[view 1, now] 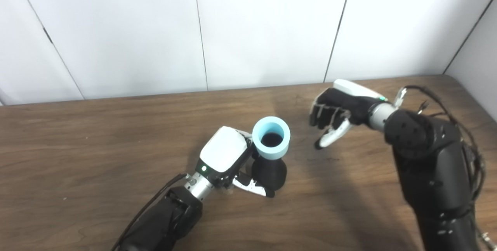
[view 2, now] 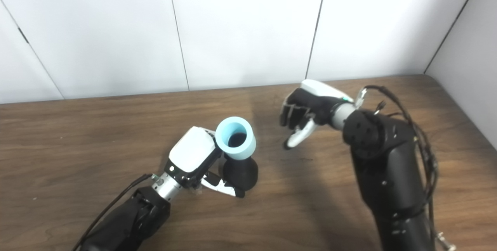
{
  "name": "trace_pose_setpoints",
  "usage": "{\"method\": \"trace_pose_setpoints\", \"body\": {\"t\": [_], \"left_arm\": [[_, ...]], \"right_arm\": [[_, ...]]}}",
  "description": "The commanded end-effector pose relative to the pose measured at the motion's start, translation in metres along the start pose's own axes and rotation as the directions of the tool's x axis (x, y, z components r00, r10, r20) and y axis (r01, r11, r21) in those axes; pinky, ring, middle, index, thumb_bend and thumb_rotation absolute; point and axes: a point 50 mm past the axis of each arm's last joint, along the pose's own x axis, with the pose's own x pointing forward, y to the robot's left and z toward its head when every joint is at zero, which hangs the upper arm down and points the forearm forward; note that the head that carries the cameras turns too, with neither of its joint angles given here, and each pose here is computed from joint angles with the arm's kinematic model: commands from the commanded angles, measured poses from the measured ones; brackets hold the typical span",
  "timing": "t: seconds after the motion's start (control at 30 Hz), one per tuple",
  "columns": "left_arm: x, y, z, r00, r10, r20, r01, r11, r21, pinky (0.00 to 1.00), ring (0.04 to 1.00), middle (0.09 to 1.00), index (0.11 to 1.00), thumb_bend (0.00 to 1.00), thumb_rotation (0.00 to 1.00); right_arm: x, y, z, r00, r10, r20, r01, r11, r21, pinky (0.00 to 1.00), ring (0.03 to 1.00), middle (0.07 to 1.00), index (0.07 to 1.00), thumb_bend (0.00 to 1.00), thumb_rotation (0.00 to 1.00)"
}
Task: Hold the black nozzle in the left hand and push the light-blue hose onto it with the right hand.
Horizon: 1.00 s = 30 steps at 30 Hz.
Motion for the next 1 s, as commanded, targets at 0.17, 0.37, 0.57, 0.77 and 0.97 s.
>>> {"method": "trace_pose_setpoints", "body": {"t": [0.17, 0.37, 0.57, 0.77, 0.97], "left_arm": [[-0.121, -0.109, 0.046, 0.931, -0.341, -0.128, 0.312, 0.929, -0.200, 0.27, 0.311, 0.397, 0.518, 0.51, 0.00], [-0.119, -0.109, 0.046, 0.927, -0.352, -0.128, 0.324, 0.926, -0.196, 0.30, 0.341, 0.408, 0.525, 0.51, 0.00], [-0.118, -0.110, 0.045, 0.927, -0.353, -0.125, 0.325, 0.924, -0.199, 0.31, 0.352, 0.414, 0.528, 0.51, 0.00], [-0.119, -0.111, 0.044, 0.928, -0.350, -0.126, 0.321, 0.925, -0.202, 0.33, 0.371, 0.421, 0.529, 0.51, 0.00], [-0.119, -0.111, 0.041, 0.926, -0.356, -0.126, 0.328, 0.923, -0.202, 0.32, 0.365, 0.419, 0.529, 0.51, 0.00]], "right_arm": [[-0.051, -0.079, 0.019, 0.949, -0.314, -0.016, 0.305, 0.934, -0.185, 0.17, 0.263, 0.480, 0.663, 0.56, 0.01], [-0.095, -0.075, 0.051, 0.668, -0.724, 0.172, 0.739, 0.672, -0.044, 0.30, 0.463, 0.575, 0.667, 0.55, 0.22], [-0.124, -0.048, 0.065, 0.495, -0.721, 0.485, 0.806, 0.589, 0.055, 0.65, 0.801, 0.839, 0.853, 0.50, 0.62], [-0.140, -0.029, 0.063, 0.465, -0.702, 0.539, 0.831, 0.556, 0.007, 0.76, 0.934, 0.934, 0.932, 0.56, 0.81], [-0.148, -0.005, 0.055, 0.463, -0.645, 0.608, 0.828, 0.559, -0.037, 0.91, 0.995, 0.989, 0.987, 0.62, 0.91]]}}
